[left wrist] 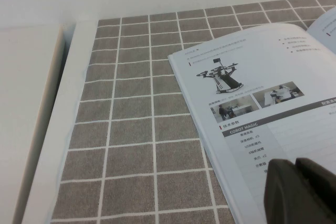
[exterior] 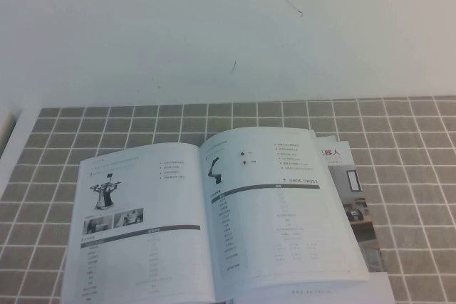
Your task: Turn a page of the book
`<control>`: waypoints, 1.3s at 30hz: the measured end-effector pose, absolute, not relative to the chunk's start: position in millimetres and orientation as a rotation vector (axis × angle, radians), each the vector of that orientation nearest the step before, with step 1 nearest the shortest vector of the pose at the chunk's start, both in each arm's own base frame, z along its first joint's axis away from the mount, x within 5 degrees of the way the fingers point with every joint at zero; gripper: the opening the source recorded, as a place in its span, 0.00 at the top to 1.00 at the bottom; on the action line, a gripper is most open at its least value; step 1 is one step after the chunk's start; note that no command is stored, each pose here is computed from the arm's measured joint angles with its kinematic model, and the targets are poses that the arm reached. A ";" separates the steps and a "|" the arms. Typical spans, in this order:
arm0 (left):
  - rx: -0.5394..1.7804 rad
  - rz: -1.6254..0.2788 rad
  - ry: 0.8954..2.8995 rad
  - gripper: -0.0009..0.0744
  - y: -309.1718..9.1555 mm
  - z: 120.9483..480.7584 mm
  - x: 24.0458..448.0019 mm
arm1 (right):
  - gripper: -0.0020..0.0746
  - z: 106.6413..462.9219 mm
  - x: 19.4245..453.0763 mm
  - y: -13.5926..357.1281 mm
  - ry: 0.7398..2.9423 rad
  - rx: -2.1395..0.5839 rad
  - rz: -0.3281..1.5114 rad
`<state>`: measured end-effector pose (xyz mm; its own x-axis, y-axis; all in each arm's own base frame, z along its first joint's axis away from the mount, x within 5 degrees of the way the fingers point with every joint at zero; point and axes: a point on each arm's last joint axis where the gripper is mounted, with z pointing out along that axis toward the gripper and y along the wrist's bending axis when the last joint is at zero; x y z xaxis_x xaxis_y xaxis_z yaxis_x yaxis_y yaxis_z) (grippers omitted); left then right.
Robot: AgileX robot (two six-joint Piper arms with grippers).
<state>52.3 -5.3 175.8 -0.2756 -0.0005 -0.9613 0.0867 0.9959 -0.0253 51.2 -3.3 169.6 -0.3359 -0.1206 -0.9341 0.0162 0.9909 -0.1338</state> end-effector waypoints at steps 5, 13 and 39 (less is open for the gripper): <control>0.063 -0.084 1.849 0.99 -5.3 175.8 52.3 | 0.98 169.6 51.2 -3.5 1.909 -0.078 -0.144; 0.063 -0.084 1.849 0.99 -5.3 175.8 52.3 | 0.98 169.6 51.2 -3.6 1.909 -0.099 -0.161; 0.012 -0.111 1.357 0.99 -3.7 218.8 54.2 | 0.98 199.2 56.7 -3.6 1.553 -0.092 -0.192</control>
<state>54.2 -3.7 218.8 0.2076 -0.0728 -0.9755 0.0862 0.9947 -0.0559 56.7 -3.6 199.2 0.0066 -0.1802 -0.9836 0.0646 0.9817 -0.1794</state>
